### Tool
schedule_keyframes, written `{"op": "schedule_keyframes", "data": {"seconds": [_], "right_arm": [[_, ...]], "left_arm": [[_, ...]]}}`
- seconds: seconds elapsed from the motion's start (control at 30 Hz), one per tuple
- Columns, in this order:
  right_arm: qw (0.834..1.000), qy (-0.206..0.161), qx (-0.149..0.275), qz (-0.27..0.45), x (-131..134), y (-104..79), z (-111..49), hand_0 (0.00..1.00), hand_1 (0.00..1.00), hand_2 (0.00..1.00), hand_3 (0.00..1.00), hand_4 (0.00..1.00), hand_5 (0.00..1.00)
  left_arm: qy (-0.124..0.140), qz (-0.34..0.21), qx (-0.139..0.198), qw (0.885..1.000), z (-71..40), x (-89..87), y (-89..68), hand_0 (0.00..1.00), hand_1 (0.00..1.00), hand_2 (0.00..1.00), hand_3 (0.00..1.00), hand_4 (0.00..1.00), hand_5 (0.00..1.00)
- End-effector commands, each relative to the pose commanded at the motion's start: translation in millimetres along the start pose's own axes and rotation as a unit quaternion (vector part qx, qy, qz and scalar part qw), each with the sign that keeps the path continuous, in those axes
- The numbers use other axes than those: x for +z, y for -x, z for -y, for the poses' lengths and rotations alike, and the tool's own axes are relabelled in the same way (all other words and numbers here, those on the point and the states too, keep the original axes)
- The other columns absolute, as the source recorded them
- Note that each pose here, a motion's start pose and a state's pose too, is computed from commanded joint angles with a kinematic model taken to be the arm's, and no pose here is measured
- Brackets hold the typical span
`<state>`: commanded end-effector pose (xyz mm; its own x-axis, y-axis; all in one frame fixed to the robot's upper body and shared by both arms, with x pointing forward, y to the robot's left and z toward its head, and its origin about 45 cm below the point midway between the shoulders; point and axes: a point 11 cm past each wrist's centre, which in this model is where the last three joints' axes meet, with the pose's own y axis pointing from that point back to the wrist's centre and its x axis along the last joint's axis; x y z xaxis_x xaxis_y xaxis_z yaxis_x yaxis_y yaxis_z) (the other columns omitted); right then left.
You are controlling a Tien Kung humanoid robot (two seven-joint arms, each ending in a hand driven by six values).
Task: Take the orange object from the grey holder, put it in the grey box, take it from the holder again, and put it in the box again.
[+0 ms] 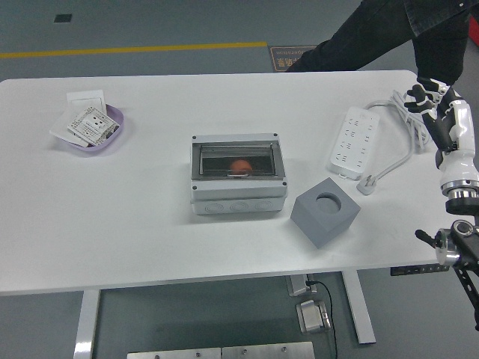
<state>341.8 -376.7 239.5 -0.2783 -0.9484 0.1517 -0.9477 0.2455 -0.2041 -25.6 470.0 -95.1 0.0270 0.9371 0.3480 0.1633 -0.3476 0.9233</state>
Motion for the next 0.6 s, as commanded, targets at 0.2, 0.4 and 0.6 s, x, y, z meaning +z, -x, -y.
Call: {"op": "schedule_keyframes", "data": {"seconds": [0.2,0.4,0.6], "right_arm": [[0.998,0.029,0.017,0.051,8.0,-2.7,0.5,0.693,0.651,0.683,0.710,0.998,0.843],[0.998,0.029,0.011,0.052,5.0,-0.5,1.9,0.686,0.640,0.668,0.696,0.998,0.833],[0.998,0.025,0.002,0.051,2.0,5.7,2.2,0.686,0.634,0.661,0.692,0.998,0.836]], "left_arm": [[0.003,0.005,0.002,1.000,-1.0,4.9,-2.2,0.640,0.688,0.577,0.572,0.507,0.085],[0.005,0.005,0.008,1.000,-1.4,5.5,-8.9,0.640,0.687,0.577,0.572,0.507,0.088],[0.001,0.005,0.006,1.000,-0.8,2.0,-6.9,0.639,0.688,0.577,0.573,0.508,0.088]]}}
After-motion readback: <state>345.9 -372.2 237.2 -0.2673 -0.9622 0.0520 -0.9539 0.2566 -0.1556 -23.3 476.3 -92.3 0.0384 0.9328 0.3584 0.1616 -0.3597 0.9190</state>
